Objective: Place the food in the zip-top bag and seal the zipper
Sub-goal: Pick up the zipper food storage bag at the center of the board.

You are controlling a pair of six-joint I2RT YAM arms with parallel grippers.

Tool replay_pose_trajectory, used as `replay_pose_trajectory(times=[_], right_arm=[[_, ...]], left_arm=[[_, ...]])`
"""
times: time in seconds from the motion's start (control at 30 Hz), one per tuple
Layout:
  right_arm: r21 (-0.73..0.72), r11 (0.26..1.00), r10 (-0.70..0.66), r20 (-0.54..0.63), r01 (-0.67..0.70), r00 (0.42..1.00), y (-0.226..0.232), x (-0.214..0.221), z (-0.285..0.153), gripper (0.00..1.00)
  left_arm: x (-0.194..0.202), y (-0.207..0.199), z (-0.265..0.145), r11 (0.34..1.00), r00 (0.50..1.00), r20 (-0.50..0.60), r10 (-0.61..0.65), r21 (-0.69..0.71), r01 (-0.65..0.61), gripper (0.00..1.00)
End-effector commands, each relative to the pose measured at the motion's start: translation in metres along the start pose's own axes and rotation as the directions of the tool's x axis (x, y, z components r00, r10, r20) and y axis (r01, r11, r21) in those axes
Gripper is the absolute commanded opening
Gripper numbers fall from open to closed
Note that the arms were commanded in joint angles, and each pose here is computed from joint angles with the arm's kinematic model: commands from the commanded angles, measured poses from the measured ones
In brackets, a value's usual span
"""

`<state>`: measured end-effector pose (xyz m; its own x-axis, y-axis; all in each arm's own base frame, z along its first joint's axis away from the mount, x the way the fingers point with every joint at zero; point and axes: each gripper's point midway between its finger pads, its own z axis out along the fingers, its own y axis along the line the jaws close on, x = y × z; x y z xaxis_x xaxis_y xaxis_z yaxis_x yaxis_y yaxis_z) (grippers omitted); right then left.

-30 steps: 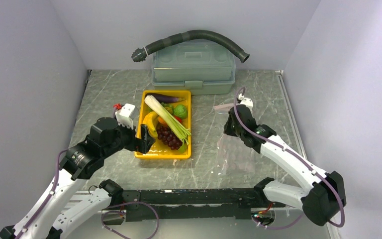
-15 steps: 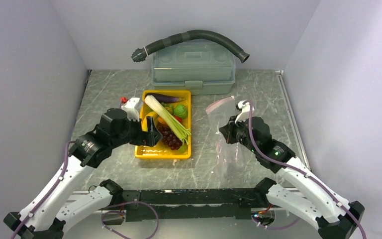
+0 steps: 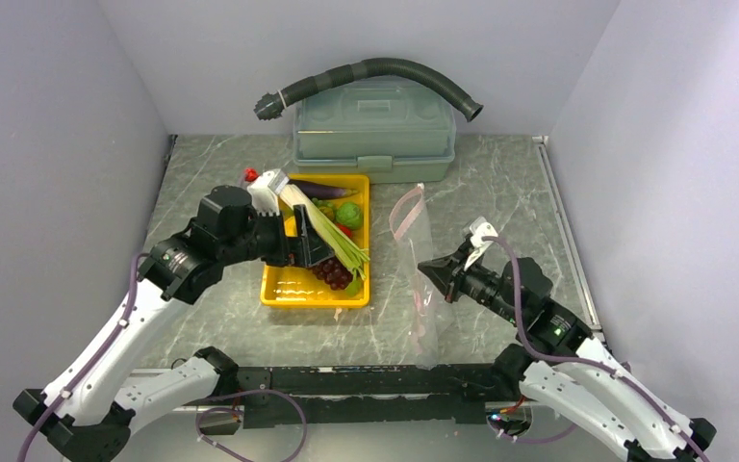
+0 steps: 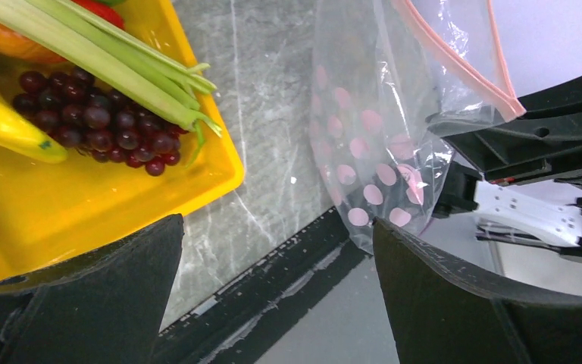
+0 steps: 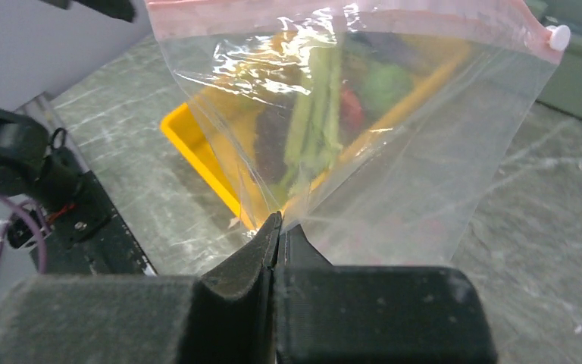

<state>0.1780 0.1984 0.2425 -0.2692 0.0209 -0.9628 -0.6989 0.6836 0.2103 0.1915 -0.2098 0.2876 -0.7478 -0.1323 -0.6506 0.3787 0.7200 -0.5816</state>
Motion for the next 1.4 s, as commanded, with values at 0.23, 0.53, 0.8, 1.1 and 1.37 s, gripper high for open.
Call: replay_pose_trajectory(times=[0.23, 0.53, 0.8, 1.1, 1.37], right_arm=[[-0.262, 0.94, -0.197, 0.102, 0.218, 0.975, 0.048, -0.028, -0.009, 0.0], [-0.363, 0.855, -0.317, 0.199, 0.371, 0.927, 0.072, -0.042, -0.019, 0.0], [-0.407, 0.79, -0.4, 0.227, 0.459, 0.888, 0.086, -0.045, -0.016, 0.0], [-0.425, 0.744, -0.439, 0.269, 0.515, 0.857, 0.103, -0.051, -0.013, 0.0], [-0.412, 0.721, -0.489, 0.266, 0.557, 0.831, 0.121, -0.05, -0.005, 0.0]], left_arm=[[-0.021, -0.048, -0.016, 0.985, 0.996, -0.015, -0.093, 0.147, 0.094, 0.99], [-0.018, -0.052, -0.012, 0.97, 0.982, -0.048, -0.184, 0.154, 0.189, 0.99], [-0.019, -0.057, -0.007, 0.956, 0.972, -0.061, -0.228, 0.177, 0.235, 0.98], [-0.01, -0.052, 0.001, 0.945, 0.961, -0.089, -0.263, 0.177, 0.275, 0.97], [-0.001, -0.044, 0.007, 0.944, 0.954, -0.104, -0.28, 0.151, 0.294, 0.96]])
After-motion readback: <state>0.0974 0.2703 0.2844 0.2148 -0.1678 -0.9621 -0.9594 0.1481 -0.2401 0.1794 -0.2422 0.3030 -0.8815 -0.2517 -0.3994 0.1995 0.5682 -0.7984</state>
